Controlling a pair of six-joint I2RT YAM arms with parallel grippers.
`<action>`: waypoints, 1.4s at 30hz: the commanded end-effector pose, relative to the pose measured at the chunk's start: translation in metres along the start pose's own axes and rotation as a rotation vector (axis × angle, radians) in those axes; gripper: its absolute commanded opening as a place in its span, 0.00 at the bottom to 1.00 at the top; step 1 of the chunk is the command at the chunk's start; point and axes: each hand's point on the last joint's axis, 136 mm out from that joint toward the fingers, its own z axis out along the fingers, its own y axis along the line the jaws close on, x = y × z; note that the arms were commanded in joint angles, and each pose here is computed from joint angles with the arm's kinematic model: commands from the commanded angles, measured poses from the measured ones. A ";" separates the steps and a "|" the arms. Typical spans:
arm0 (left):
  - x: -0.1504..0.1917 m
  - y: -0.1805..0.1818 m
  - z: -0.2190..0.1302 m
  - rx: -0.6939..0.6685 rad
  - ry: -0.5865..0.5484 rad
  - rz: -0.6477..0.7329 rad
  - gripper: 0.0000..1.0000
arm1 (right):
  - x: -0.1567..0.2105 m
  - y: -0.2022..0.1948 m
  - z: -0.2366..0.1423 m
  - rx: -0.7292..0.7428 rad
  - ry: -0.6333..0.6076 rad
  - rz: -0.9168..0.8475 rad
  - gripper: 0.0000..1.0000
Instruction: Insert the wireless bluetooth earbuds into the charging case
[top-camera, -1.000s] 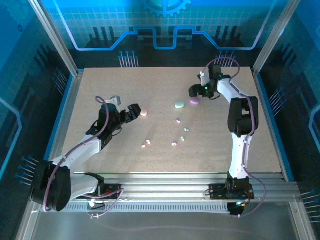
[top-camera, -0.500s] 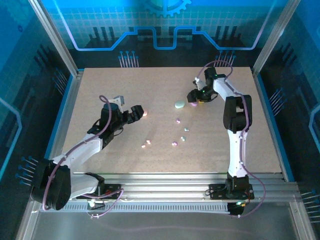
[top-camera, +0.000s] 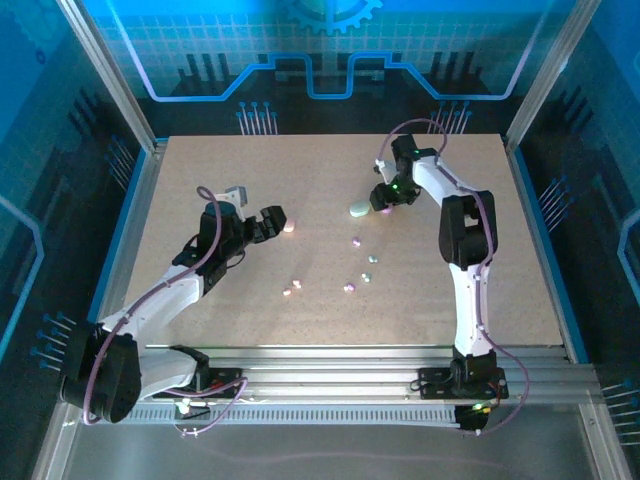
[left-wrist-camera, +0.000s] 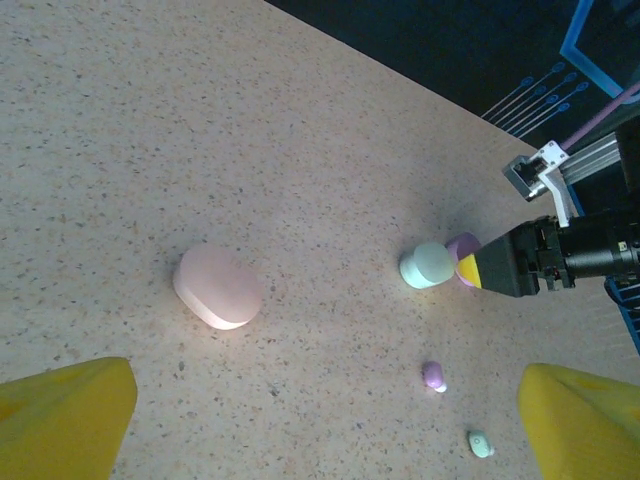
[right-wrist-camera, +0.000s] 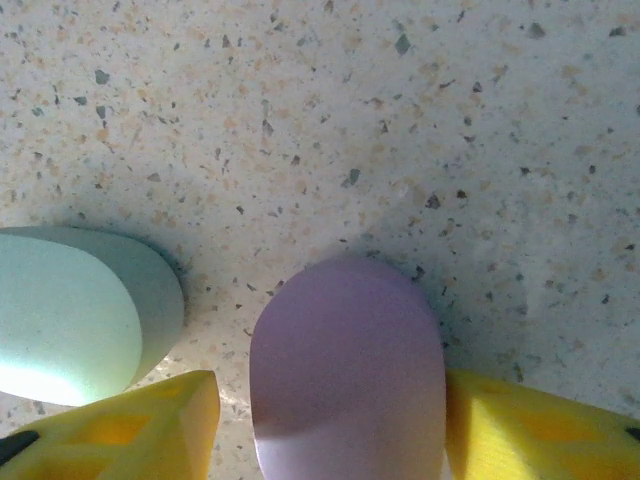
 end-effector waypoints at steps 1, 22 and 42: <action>-0.015 0.001 -0.007 -0.026 -0.071 0.008 0.99 | 0.001 -0.006 0.006 0.068 0.028 -0.047 0.59; -0.023 -0.063 -0.012 0.251 0.036 -0.177 0.98 | -0.011 0.099 -0.172 -0.130 -0.564 -0.177 0.33; 0.007 -0.238 -0.039 0.653 0.221 0.047 0.77 | 0.063 0.228 -0.279 -0.181 -0.999 -0.750 0.32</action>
